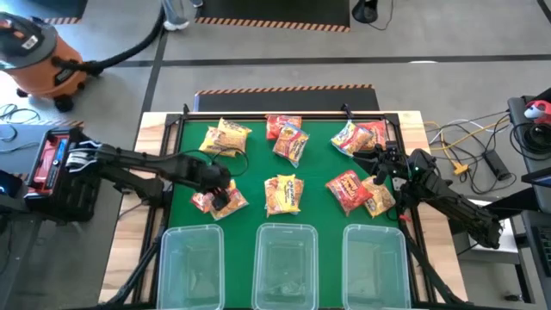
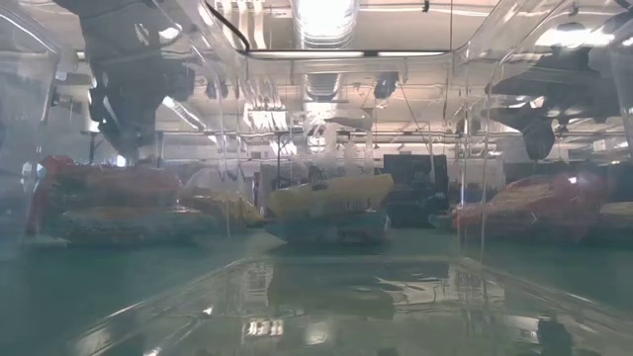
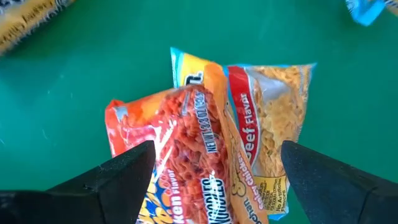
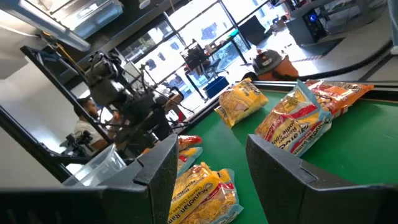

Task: Sort Maruchan noodles
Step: Put the orange noodle pack into the left transparent bin

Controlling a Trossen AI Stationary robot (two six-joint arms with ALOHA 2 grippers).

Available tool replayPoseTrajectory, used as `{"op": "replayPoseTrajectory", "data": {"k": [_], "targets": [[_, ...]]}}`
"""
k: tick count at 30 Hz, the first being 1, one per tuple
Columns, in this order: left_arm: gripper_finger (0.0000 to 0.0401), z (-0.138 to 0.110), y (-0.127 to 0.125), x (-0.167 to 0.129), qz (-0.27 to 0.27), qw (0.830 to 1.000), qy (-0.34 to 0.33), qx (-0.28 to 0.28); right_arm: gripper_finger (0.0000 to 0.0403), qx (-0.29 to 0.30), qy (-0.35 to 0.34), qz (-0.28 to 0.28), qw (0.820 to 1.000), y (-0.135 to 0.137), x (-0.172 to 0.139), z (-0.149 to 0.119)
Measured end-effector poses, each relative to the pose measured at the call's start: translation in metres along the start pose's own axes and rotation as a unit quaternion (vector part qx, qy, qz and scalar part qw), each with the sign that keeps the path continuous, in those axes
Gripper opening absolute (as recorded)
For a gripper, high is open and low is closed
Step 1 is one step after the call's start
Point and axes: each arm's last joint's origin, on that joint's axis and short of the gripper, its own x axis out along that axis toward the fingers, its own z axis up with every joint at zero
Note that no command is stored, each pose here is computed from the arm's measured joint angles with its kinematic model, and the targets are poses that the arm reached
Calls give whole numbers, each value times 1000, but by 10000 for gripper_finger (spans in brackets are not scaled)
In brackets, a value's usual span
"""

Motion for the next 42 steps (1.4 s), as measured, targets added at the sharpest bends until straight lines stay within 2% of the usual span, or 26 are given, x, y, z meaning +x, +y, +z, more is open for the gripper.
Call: {"op": "replayPoseTrajectory", "data": {"k": [6,11,15,21,25,35,42], "targets": [[341,5,-7,5,32,999,-8,-11,178,0,0,0,1000,0,0,0],[323,3,-14,18,58,998,22,-6,178,0,0,0,1000,0,0,0],[310,-1,-26,23,56,998,29,-2,178,0,0,0,1000,0,0,0],[304,2,-38,19,121,993,2,-1,178,0,0,0,1000,0,0,0],[304,5,-41,25,143,990,5,5,178,0,0,0,1000,0,0,0],[304,2,-43,30,148,989,24,-5,178,0,0,0,1000,0,0,0],[304,0,-44,30,133,990,43,-11,178,0,0,0,1000,0,0,0]]}}
